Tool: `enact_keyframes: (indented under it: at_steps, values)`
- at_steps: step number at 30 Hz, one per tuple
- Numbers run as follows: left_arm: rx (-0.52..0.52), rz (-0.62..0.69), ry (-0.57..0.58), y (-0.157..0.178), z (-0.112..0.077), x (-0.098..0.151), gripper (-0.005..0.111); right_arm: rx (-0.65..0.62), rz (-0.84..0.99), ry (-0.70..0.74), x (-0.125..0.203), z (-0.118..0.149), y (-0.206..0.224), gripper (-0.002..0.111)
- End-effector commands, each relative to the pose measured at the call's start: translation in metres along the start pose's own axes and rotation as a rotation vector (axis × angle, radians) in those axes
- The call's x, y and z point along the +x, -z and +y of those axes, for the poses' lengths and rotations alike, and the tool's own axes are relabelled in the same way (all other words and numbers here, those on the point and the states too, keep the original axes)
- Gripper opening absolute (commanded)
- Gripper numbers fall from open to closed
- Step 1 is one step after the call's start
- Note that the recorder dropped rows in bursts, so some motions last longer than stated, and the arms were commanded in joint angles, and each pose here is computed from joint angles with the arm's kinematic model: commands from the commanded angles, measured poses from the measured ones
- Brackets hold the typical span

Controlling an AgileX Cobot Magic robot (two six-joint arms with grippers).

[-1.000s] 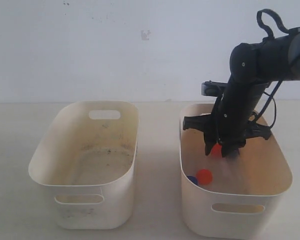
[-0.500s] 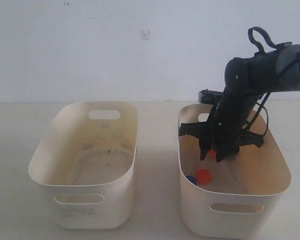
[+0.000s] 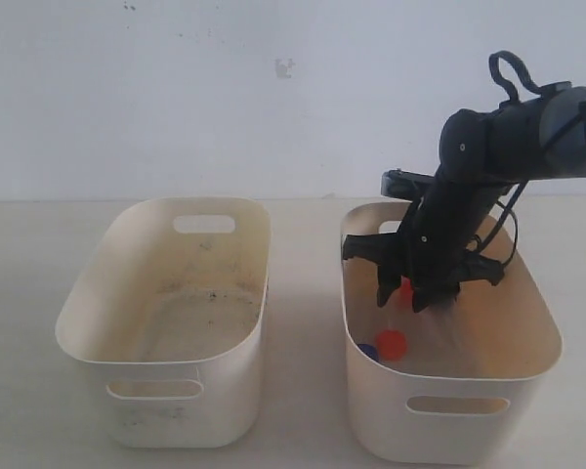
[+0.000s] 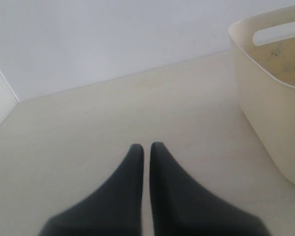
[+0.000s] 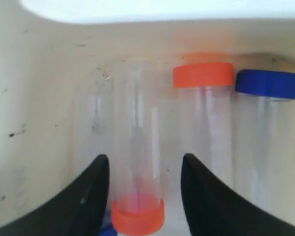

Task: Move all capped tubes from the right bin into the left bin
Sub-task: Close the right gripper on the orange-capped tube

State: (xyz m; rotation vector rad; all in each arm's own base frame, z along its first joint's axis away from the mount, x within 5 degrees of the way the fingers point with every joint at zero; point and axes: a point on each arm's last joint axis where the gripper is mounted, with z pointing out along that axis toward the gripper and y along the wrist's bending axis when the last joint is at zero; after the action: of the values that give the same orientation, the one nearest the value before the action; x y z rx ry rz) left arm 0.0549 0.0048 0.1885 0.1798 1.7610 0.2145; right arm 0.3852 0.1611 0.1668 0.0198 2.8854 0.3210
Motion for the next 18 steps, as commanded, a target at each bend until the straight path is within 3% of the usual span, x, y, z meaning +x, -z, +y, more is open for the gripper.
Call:
enact_keyframes:
  at_steps: [1, 18]
  values:
    - [0.001, -0.006, -0.003, 0.000, 0.000, 0.000, 0.004, -0.020, 0.001, 0.000, -0.001, 0.000, -0.006, 0.059]
    - [0.001, -0.006, -0.003, 0.000, 0.000, 0.000, 0.004, 0.021, 0.074, 0.015, 0.005, -0.006, -0.029, 0.059]
